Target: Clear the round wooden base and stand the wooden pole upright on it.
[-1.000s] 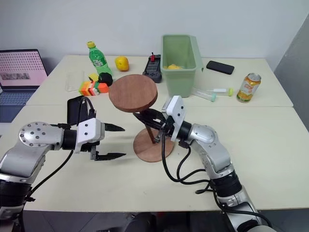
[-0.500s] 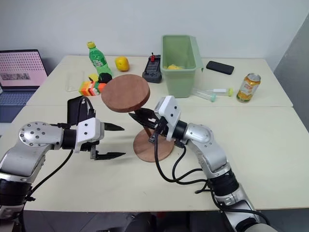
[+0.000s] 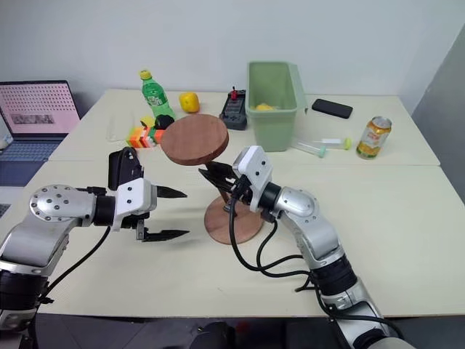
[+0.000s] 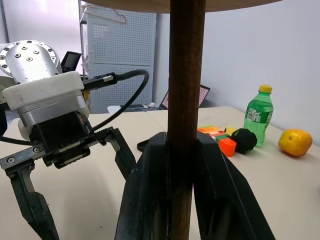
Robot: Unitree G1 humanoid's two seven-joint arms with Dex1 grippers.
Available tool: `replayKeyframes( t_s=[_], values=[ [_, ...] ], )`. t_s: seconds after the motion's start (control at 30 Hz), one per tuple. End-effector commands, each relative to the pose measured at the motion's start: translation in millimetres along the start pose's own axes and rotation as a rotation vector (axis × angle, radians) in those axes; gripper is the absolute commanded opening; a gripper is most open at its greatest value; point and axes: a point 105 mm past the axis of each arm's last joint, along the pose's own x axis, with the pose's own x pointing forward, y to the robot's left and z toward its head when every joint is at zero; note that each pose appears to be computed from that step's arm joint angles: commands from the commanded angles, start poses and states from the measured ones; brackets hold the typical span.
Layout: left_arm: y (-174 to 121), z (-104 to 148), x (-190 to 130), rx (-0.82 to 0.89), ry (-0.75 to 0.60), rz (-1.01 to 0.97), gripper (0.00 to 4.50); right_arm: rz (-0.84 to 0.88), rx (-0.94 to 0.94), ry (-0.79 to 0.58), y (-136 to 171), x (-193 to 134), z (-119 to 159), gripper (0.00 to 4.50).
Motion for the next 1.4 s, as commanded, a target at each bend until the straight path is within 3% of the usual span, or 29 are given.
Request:
replayKeyframes(
  t_s=[0.03,0.47,0.8,0.87,1.23,1.4],
  values=[
    [1,8,-1,0.028,-0.022,0.005,4.5,-0.071,0.118,0.257,-8,-19,-64,0.24],
    [0,9,1,0.023,-0.028,0.004,4.5,-0.025,0.126,0.312,5,-29,-74,0.24],
    [0,11,2,0.027,-0.034,0.002,4.5,-0.057,0.146,0.235,-3,-16,-50,0.24],
    [0,12,2,0.028,-0.035,0.002,4.5,-0.049,0.153,0.219,-2,-14,-45,0.94],
    [-2,17,2,0.03,-0.049,-0.004,4.5,0.028,0.142,0.172,11,-14,-26,3.3],
    [-1,20,2,0.02,-0.064,0.008,4.5,0.042,0.098,0.189,10,-18,-22,3.3]
  ],
)
